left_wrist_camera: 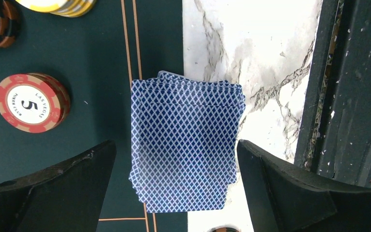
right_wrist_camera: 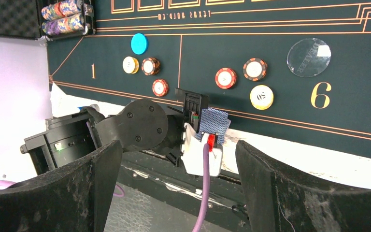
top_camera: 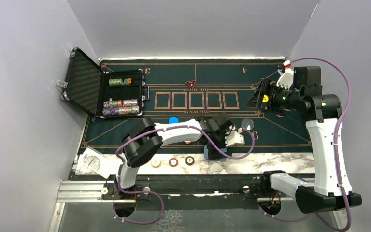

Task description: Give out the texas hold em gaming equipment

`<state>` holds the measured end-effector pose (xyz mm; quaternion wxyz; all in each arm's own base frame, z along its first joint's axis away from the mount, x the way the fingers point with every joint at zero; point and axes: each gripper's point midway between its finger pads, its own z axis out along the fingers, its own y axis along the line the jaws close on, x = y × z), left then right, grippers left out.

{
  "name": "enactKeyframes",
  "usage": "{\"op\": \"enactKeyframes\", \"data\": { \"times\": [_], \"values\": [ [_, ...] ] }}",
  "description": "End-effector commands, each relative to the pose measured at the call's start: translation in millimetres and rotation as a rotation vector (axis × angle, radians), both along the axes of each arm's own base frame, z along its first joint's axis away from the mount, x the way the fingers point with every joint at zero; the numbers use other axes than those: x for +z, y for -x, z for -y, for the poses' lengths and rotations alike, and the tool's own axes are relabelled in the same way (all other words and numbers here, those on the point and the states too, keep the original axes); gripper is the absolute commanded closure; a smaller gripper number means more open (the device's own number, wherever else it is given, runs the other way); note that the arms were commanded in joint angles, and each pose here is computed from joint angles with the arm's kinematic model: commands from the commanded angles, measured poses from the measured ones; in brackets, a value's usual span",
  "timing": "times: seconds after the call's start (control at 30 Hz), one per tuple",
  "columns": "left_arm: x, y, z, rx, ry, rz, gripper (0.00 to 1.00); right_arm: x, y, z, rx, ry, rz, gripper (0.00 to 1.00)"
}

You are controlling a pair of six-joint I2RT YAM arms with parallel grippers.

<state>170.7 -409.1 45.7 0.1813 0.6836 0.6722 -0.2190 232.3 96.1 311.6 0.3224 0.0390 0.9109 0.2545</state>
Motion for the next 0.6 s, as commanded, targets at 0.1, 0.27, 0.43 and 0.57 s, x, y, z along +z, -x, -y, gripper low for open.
{"op": "enactKeyframes", "data": {
  "times": [0.1,0.27,0.43,0.57],
  "values": [
    [1,5,3,-0.017,-0.005,-0.006,0.01,7,0,-5,0.034,-0.015,0.042,0.12],
    [-5,11,1,-0.015,-0.023,-0.006,0.01,8,-1,-5,0.034,-0.016,0.044,0.12],
    [-7,14,1,-0.002,-0.021,0.0,0.01,7,0,-5,0.034,-0.013,0.044,0.12],
    [-14,12,-4,-0.003,-0.05,0.041,0.01,8,1,-5,0.034,-0.015,0.045,0.12]
  ]
}}
